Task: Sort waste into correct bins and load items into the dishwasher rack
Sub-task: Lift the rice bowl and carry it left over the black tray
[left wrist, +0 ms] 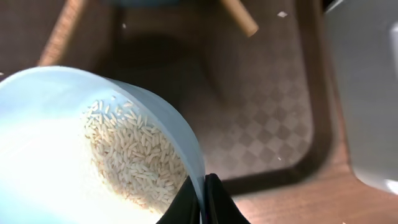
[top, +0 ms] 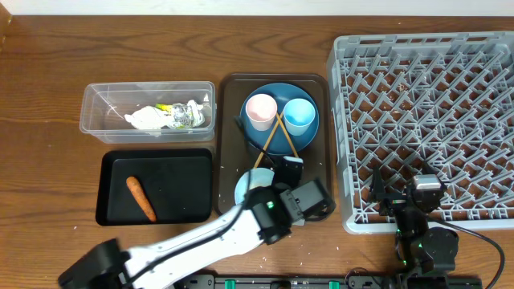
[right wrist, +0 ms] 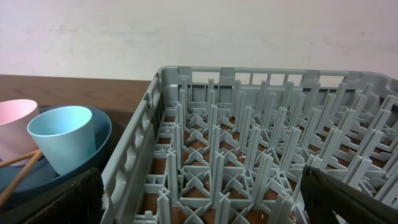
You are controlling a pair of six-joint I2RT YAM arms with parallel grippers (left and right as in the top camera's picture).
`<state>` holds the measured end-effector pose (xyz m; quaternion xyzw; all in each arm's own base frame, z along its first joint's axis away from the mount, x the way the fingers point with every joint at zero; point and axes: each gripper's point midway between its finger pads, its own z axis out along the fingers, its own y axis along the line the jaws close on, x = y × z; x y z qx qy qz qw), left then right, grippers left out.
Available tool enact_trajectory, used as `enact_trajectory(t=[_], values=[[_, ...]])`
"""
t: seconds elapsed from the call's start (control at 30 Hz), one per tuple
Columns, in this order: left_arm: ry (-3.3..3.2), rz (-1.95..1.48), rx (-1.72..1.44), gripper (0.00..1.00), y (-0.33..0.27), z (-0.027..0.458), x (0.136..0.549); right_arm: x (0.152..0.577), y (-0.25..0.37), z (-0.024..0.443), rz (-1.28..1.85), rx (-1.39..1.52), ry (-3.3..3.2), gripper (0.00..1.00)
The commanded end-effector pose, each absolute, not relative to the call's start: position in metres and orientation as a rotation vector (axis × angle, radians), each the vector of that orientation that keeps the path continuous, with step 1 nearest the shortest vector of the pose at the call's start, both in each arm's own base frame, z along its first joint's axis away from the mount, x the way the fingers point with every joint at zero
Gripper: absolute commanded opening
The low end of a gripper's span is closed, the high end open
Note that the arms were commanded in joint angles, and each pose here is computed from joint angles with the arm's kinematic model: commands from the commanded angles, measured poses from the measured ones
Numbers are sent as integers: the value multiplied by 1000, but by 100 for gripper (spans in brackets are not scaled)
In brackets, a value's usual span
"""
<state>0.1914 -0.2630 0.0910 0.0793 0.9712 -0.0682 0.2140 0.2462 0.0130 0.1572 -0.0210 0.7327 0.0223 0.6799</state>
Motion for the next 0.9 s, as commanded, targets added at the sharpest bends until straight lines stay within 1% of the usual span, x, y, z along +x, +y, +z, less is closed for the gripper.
enact_trajectory(t=[0.0, 0.2, 0.47, 0.57, 0.67, 0.87], values=[[2659, -210, 224, 6, -250, 109, 196, 246, 11, 156, 32, -53, 1648, 99], [2615, -220, 166, 6, -216, 139, 208, 246, 11, 156, 32, -53, 1648, 99], [2578, -163, 16, 7, -149, 168, 225, 246, 11, 156, 32, -53, 1648, 99], [2584, -232, 28, 6, -139, 175, 227, 246, 11, 156, 32, -53, 1648, 99], [2597, -350, 30, 6, -133, 182, 227, 246, 11, 156, 32, -53, 1648, 99], [2603, -472, 9, 6, -113, 186, 237, 246, 11, 156, 32, -53, 1648, 99]])
